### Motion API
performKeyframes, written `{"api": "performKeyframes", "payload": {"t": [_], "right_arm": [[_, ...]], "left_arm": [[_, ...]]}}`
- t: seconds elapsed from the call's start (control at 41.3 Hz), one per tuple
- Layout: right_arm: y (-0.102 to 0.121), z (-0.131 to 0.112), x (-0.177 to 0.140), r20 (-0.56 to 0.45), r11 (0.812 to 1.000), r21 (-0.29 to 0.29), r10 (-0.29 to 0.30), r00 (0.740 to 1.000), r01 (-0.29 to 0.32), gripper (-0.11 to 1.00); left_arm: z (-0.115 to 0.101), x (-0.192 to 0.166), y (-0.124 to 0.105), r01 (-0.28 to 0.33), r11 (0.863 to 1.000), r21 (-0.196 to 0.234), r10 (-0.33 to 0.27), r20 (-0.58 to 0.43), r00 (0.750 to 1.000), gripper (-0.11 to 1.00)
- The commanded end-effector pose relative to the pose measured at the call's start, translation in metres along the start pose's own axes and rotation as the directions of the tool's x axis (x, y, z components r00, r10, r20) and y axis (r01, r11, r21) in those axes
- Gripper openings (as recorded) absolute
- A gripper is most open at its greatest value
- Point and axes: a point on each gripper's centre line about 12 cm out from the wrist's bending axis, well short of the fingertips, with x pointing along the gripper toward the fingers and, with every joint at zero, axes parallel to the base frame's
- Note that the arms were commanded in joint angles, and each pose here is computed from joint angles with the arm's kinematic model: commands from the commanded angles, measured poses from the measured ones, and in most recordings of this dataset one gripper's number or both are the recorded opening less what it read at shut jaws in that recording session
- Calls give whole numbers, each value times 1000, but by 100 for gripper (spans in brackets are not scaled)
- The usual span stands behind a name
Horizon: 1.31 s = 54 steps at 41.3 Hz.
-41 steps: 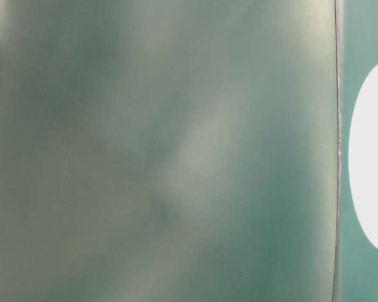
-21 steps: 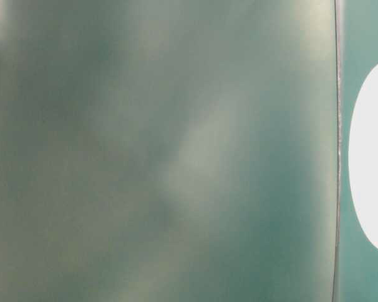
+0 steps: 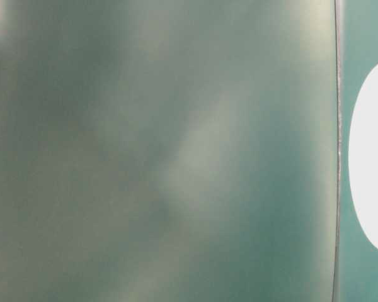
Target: Scoop the yellow hexagonal prism block from the bowl with a spoon using the right arm.
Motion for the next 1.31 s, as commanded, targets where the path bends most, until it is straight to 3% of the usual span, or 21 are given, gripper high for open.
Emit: {"api": "performKeyframes", "payload": {"t": [0.0, 0.798, 1.113, 1.282], "right_arm": [[3, 3, 1, 17, 1000, 3, 10, 1000, -10, 43], [3, 3, 2, 2, 1000, 9, 4, 1000, -4, 43], [2, 2, 2, 0, 1000, 11, 1, 1000, -1, 25], [2, 2, 2, 0, 1000, 11, 1, 1000, -1, 24]], "left_arm": [[10, 3, 1, -3, 1000, 0, 2, 26, 1000, 8], [11, 3, 1, -2, 1000, -1, 3, 26, 1000, 8], [11, 3, 1, -2, 1000, 0, 2, 26, 1000, 8], [10, 3, 1, -2, 1000, -1, 2, 24, 1000, 8]]}}
